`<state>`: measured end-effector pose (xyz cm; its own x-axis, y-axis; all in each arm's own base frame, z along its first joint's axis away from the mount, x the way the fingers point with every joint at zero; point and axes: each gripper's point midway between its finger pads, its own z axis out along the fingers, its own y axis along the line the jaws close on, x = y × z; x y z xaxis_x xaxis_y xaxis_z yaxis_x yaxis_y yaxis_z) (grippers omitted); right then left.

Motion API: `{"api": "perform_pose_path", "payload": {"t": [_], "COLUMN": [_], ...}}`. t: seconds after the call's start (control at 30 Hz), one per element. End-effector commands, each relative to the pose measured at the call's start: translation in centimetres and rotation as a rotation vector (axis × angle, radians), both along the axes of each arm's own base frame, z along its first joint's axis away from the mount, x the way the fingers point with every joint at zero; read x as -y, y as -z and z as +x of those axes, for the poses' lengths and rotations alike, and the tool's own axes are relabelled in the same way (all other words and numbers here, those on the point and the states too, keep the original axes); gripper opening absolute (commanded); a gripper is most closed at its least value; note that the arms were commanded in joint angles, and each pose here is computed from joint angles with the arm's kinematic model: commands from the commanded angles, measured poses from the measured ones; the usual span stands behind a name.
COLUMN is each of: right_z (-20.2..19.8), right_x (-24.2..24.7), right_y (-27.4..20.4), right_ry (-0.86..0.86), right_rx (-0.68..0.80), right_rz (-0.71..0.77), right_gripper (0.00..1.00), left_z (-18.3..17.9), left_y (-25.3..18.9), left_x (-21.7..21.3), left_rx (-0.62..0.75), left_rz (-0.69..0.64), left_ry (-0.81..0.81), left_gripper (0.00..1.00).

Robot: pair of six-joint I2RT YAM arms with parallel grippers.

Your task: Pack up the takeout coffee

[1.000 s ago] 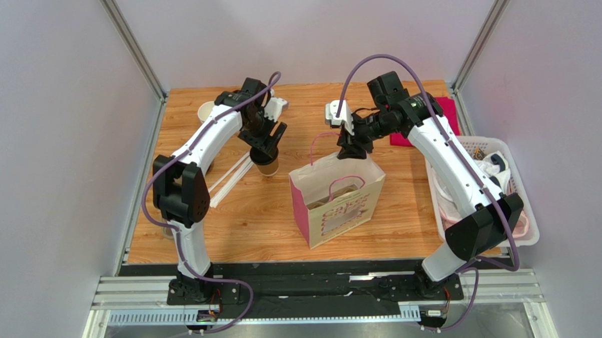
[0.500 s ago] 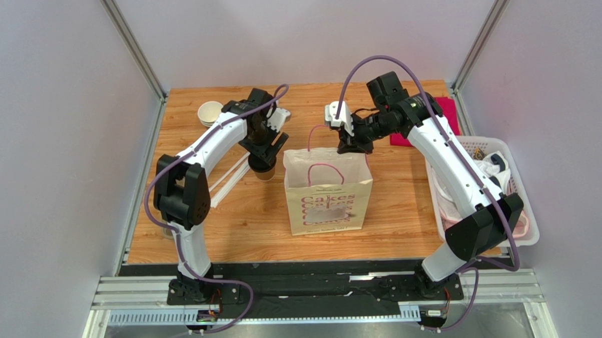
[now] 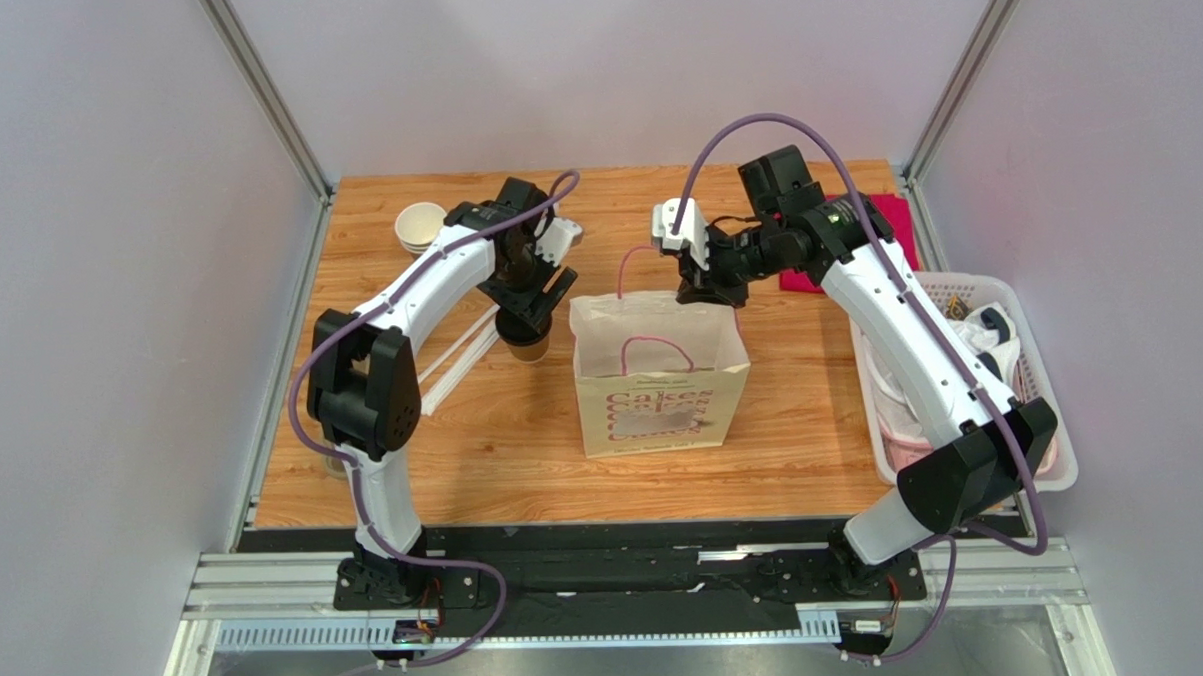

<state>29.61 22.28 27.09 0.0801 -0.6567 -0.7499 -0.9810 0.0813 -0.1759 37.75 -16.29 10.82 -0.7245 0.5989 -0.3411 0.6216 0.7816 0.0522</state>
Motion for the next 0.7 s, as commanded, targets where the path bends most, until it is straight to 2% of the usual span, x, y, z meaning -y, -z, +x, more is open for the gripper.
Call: {"api": "perform_pose_path", "payload": {"t": [0.0,0.13,0.33,0.37,0.47,0.57,0.67], "right_z": [0.9,1.5,3.1,3.2,3.5,3.7,4.2], "right_x": [0.2,1.0,1.8,1.9,2.3,2.5,2.8], "right_y": [-2.8,-2.8,-4.2,-4.7,-5.2,-5.7,-6.4], "right_ry": [0.085,0.156,0.292,0.305,0.359,0.404,0.471], "right_rx": [0.107,0.146,0.188,0.2,0.203,0.205,0.218], "right_rz": [0.057,0.051,0.073,0.082,0.097,0.11,0.127], "right_gripper": [0.0,0.0,0.0,0.0,0.0,0.0,0.0], "left_z": [-2.2,-1.7,-1.8,-2.2,-3.6,-5.6,-7.5], "left_y": [0.4,-4.0,-15.4,-18.9,-25.6,-30.0,-32.1], "left_x": [-1.2,-0.8,0.3,0.7,1.8,2.9,4.1], "left_rx": [-0.068,0.029,0.213,0.27,0.387,0.456,0.499], "left_rz": [0.03,-0.036,-0.226,-0.273,-0.404,-0.512,-0.564], "left_ry": [-0.001,0.003,0.017,0.032,0.092,0.174,0.255], "left_gripper": [0.34,0.29,0.24,0.23,0.22,0.22,0.22]}}
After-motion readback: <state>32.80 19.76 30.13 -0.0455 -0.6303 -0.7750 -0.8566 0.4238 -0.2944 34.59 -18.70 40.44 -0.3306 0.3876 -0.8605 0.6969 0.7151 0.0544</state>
